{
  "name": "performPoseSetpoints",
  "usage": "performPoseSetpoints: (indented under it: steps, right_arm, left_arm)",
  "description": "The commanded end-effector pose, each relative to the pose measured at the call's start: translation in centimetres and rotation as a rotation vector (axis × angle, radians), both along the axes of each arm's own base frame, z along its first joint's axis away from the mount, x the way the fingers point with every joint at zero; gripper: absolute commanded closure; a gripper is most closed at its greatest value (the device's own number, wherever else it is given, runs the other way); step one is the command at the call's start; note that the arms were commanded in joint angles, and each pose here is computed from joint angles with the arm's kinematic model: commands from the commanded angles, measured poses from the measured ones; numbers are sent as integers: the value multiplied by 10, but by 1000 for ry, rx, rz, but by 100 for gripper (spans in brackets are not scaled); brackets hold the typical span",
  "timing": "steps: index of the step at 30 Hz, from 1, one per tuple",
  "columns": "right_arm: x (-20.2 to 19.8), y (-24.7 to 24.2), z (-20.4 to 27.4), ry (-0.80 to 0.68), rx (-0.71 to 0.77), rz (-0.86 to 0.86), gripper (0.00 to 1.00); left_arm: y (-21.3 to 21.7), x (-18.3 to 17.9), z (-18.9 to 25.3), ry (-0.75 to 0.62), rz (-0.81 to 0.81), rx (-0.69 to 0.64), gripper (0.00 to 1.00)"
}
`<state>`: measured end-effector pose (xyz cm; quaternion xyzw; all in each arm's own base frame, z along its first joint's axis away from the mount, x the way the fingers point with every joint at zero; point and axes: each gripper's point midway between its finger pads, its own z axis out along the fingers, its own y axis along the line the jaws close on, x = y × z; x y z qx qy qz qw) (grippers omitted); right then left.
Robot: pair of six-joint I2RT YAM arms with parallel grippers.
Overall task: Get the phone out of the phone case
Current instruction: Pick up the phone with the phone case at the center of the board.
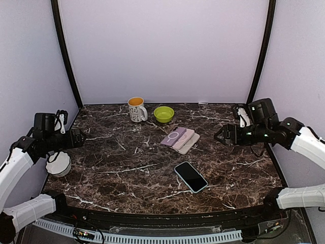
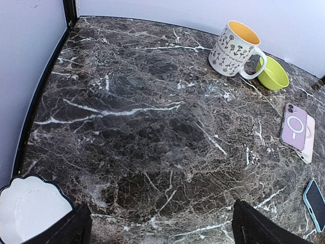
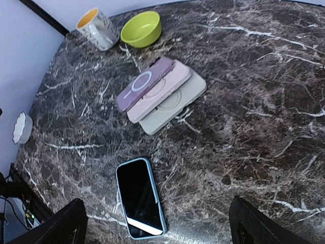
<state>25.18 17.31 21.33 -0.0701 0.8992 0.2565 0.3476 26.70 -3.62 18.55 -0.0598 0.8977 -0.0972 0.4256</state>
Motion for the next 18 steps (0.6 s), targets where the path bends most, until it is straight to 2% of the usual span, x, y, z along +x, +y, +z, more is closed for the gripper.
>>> performPoseSetpoints:
  steps: [1, 11, 18]
  right_arm:
    - [-23, 22, -15, 90, -142, 59, 2]
    - [-71, 86, -83, 251, -515, 294, 2]
    - [-80, 111, -126, 312, -584, 357, 1]
  left_arm:
    - [-8, 2, -3, -3, -44, -10, 1]
    - [-9, 2, -4, -1, -50, -6, 2]
    - [-12, 1, -4, -6, -62, -8, 2]
